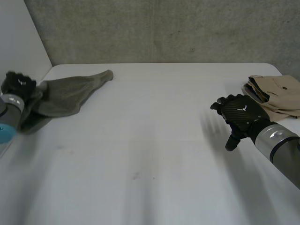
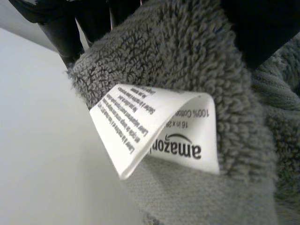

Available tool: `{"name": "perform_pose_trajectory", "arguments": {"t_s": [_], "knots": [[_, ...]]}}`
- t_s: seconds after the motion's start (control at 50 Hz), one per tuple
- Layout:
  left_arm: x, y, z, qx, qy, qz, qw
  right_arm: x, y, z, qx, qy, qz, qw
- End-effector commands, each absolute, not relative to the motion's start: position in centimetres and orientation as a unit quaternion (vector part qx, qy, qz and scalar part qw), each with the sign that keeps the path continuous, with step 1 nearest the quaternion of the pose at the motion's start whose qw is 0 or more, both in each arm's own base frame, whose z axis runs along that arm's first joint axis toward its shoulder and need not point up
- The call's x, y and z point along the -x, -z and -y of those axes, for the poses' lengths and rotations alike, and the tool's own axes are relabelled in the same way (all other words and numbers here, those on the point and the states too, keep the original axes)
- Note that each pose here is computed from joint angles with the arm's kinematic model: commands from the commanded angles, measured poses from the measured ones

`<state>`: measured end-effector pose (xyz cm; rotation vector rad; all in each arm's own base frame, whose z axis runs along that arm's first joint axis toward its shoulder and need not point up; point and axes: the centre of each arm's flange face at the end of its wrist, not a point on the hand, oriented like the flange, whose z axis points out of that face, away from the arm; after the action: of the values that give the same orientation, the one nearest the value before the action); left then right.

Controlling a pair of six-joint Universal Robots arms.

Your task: Fold the laundry.

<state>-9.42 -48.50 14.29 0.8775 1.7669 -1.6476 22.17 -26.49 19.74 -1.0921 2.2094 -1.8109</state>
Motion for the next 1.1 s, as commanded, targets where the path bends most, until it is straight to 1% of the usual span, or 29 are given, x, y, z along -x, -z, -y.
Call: {"name": "perform_pose_trajectory", "arguments": {"t_s": [0.02,0.04,0.06,0.12,0.14,0.18,0.2,0.24,0.26,0.32,0.34,0.38,0.42,0.44,0.48,0.54,0.62,0.64,0.7,0.72,0.78,0.82,0.84,0.88,0.9,0.96,0.98,1.04,1.1], "knots": [[17.0,-24.3,43.6,-0.249,0.742,-0.6,0.167,-22.0,-20.0,26.8,0.353,0.595,-0.721,0.038],[18.0,-25.0,42.8,-0.246,0.748,-0.599,0.146,-21.9,-20.0,26.9,0.352,0.596,-0.72,0.038],[19.8,-26.3,41.2,-0.241,0.756,-0.599,0.104,-21.9,-20.0,26.9,0.352,0.596,-0.721,0.037],[22.2,-28.2,38.2,-0.241,0.761,-0.601,0.042,-21.8,-20.1,27.1,0.35,0.597,-0.721,0.035],[23.9,-29.3,35.8,-0.25,0.759,-0.602,-0.006,-21.7,-20.2,27.2,0.348,0.598,-0.721,0.033],[25.8,-30.1,32.9,-0.266,0.75,-0.603,-0.063,-21.1,-20.5,27.6,0.34,0.602,-0.721,0.026],[27.8,-30.4,29.7,-0.288,0.731,-0.606,-0.125,-20.8,-20.6,27.9,0.336,0.604,-0.722,0.022],[29.2,-30.3,27.0,-0.308,0.709,-0.61,-0.175,-20.2,-21.0,28.5,0.326,0.61,-0.722,0.016],[30.5,-29.8,24.2,-0.33,0.68,-0.616,-0.224,-20.1,-21.2,28.6,0.324,0.612,-0.721,0.014],[31.7,-28.5,21.2,-0.354,0.638,-0.628,-0.271,-19.8,-21.8,28.9,0.318,0.619,-0.718,0.01],[32.3,-27.4,19.5,-0.37,0.609,-0.637,-0.294,-19.7,-21.9,28.9,0.317,0.62,-0.717,0.009],[32.8,-26.4,17.9,-0.385,0.584,-0.645,-0.308,-19.7,-21.9,28.9,0.317,0.621,-0.717,0.008],[33.4,-25.2,16.3,-0.402,0.557,-0.654,-0.317,-19.7,-21.9,28.9,0.317,0.621,-0.717,0.008],[33.6,-24.9,16.0,-0.406,0.55,-0.657,-0.318,-19.7,-21.9,28.9,0.317,0.621,-0.717,0.008],[33.8,-24.5,15.6,-0.413,0.538,-0.661,-0.32,-19.8,-21.9,28.9,0.317,0.622,-0.716,0.009],[33.8,-24.7,15.8,-0.41,0.543,-0.66,-0.318,-19.9,-22.0,28.9,0.318,0.622,-0.715,0.01],[32.7,-26.2,19.6,-0.372,0.587,-0.659,-0.289,-20.0,-22.1,28.8,0.32,0.622,-0.715,0.011],[31.5,-26.6,21.7,-0.346,0.605,-0.666,-0.265,-20.0,-22.1,28.8,0.32,0.621,-0.715,0.01],[29.6,-26.9,24.2,-0.314,0.622,-0.679,-0.231,-20.2,-21.9,28.4,0.322,0.616,-0.719,0.013],[28.5,-26.9,25.5,-0.298,0.63,-0.684,-0.215,-20.3,-21.8,28.2,0.324,0.614,-0.719,0.016],[27.5,-26.5,27.0,-0.283,0.636,-0.69,-0.199,-21.7,-22.0,26.4,0.344,0.604,-0.718,0.038],[27.1,-25.2,27.9,-0.279,0.627,-0.702,-0.189,-22.8,-22.0,24.6,0.367,0.584,-0.721,0.063],[27.1,-23.7,28.4,-0.284,0.612,-0.715,-0.183,-23.1,-21.9,24.1,0.374,0.576,-0.723,0.07],[27.1,-22.2,28.5,-0.295,0.595,-0.727,-0.173,-23.5,-21.8,23.1,0.389,0.559,-0.727,0.083],[27.1,-21.2,28.4,-0.309,0.582,-0.734,-0.164,-24.0,-21.6,21.8,0.406,0.539,-0.731,0.101],[26.7,-19.9,27.7,-0.337,0.554,-0.748,-0.144,-24.7,-21.4,19.8,0.433,0.518,-0.727,0.123],[26.4,-19.2,27.1,-0.354,0.536,-0.755,-0.131,-24.9,-21.4,19.2,0.444,0.515,-0.723,0.126],[26.1,-18.3,26.2,-0.371,0.511,-0.765,-0.124,-25.4,-21.0,17.3,0.488,0.508,-0.698,0.131],[25.5,-17.5,25.4,-0.373,0.492,-0.777,-0.123,-25.4,-20.0,16.0,0.524,0.493,-0.684,0.119]]}}
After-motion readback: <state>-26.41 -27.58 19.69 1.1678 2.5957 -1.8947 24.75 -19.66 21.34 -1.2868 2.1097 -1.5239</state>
